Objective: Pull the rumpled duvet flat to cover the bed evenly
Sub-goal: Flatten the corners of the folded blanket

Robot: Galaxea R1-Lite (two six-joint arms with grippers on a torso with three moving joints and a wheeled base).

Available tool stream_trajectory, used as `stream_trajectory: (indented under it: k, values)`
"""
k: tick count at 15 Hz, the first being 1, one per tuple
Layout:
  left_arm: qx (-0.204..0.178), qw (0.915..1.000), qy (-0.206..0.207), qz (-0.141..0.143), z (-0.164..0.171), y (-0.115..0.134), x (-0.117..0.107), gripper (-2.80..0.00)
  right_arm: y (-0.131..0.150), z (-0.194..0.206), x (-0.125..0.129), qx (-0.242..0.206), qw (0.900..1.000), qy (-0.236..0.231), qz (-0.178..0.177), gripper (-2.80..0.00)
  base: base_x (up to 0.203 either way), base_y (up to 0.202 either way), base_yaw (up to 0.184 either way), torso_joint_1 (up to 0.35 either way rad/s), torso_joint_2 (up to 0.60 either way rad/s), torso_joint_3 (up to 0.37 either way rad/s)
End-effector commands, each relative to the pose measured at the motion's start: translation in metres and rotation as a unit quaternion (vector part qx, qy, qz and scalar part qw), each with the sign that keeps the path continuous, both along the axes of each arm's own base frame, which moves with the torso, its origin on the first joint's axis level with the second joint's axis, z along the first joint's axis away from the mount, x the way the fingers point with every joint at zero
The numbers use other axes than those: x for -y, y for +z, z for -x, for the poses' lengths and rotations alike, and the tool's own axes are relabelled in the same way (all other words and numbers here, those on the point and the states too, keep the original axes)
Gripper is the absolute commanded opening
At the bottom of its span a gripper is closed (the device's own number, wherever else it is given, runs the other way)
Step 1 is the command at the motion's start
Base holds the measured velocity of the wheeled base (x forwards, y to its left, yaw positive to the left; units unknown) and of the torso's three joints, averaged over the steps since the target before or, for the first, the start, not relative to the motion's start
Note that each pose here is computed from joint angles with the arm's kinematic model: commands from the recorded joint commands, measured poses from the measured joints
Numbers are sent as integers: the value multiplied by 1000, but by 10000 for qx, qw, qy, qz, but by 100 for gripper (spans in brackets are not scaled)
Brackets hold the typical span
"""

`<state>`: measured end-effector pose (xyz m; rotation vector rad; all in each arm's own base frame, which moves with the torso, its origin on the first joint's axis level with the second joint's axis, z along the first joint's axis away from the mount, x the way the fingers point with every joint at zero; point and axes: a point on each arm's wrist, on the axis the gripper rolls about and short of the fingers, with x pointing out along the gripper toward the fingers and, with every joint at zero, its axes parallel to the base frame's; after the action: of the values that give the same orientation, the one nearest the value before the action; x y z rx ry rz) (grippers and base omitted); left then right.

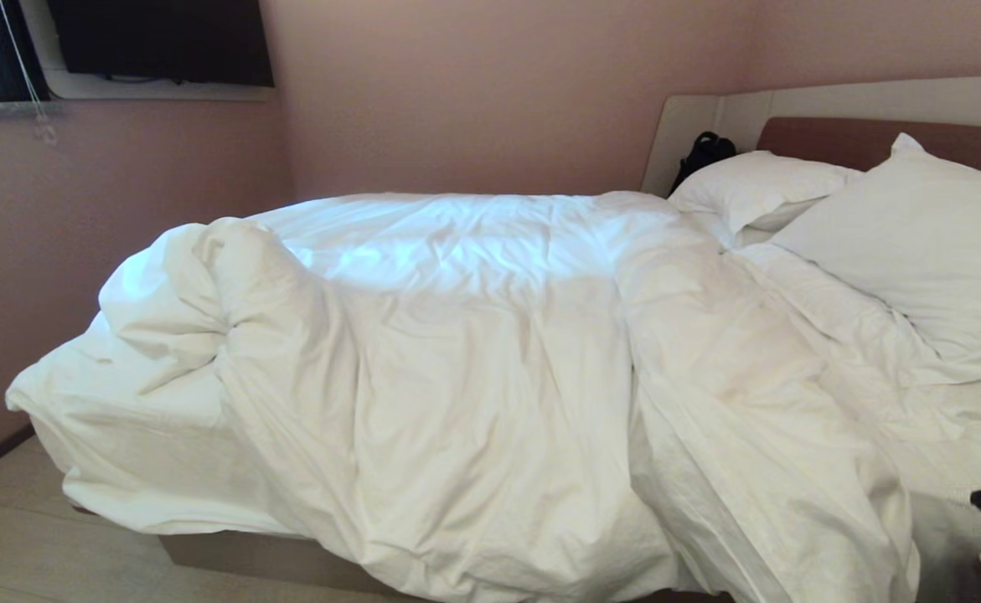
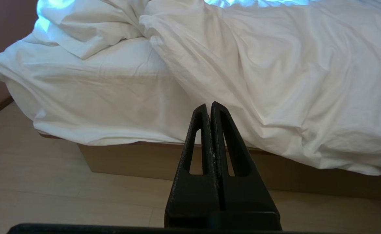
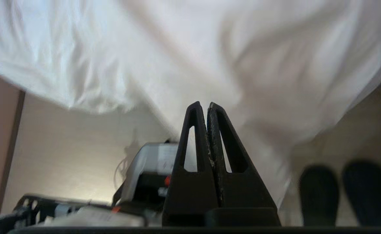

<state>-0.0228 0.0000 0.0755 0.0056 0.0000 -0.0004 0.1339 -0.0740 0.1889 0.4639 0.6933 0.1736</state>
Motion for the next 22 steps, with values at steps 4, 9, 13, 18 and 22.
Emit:
stream_trajectory:
  k: [4,9,13,18,22]
  values:
    - [0,10000,2,5,0,0,0,-280,8,-86,60,254,9996,-132,62,-280,0,0,0,0,0,0]
    - [0,10000,2,5,0,0,0,-280,-14,-150,108,3,9993,-356,-61,-280,0,0,0,0,0,0]
    - [0,10000,2,5,0,0,0,-280,-52,-150,137,-473,9964,-707,-58,-280,0,0,0,0,0,0]
    - [0,10000,2,5,0,0,0,-280,-78,-134,161,-579,9965,-542,274,0,0,0,0,0,0,0]
    - [-1,10000,2,5,0,0,0,-280,-96,-136,160,-172,9984,370,397,0,0,0,0,0,0,0]
